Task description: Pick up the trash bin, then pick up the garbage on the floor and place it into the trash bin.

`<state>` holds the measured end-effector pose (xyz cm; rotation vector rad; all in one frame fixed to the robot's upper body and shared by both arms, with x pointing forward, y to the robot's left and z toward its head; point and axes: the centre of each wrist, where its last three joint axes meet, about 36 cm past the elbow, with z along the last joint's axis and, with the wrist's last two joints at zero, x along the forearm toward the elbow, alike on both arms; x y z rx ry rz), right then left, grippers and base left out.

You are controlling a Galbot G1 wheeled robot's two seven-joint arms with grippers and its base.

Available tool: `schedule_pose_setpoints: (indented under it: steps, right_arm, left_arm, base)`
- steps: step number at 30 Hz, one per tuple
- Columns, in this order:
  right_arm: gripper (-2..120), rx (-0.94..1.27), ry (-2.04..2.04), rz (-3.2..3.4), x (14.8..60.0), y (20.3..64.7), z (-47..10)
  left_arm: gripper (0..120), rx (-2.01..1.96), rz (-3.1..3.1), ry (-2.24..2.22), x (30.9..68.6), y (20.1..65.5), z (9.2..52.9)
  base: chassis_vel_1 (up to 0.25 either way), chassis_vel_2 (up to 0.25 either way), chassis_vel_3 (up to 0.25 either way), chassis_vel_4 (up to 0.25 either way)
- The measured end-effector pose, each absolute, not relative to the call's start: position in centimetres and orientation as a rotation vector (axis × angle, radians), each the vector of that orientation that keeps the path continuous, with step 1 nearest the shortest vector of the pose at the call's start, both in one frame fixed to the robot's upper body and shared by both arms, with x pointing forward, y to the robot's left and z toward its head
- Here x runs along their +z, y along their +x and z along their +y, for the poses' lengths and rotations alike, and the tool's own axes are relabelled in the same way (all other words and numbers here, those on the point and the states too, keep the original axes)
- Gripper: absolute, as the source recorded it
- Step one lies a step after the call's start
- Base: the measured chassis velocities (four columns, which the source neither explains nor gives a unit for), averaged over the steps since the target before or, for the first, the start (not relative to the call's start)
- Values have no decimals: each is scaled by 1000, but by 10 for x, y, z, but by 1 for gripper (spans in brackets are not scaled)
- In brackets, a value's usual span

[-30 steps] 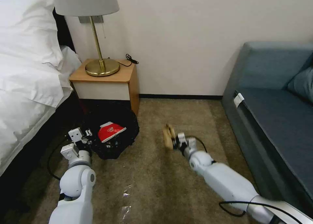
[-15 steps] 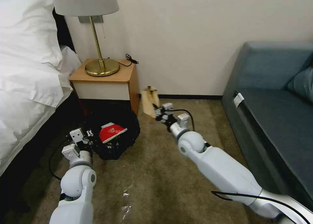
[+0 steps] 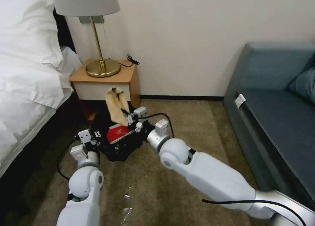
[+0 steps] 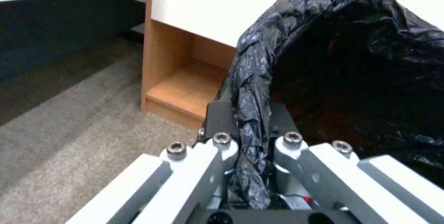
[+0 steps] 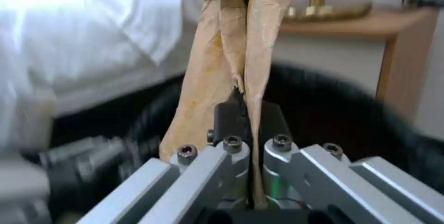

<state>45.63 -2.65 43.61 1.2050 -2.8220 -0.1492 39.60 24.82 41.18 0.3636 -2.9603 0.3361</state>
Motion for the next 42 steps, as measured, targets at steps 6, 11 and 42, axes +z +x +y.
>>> schedule_pose_setpoints:
  steps: [6, 11, 42]
  right_arm:
    - [17, -83, 1172, -2819, 414, 457, -30]
    - [30, -87, 1165, -2823, 415, 458, -32]
    - [100, -164, 284, -3257, 480, 414, -311]
  left_arm:
    - [4, 338, -2967, 366, 414, 398, 249]
    - [4, 340, -2968, 361, 414, 399, 248]
    - [4, 692, -2774, 485, 378, 444, 276]
  base:
    - [0, 0, 0, 0]
    - [0, 0, 0, 0]
    - [0, 0, 0, 0]
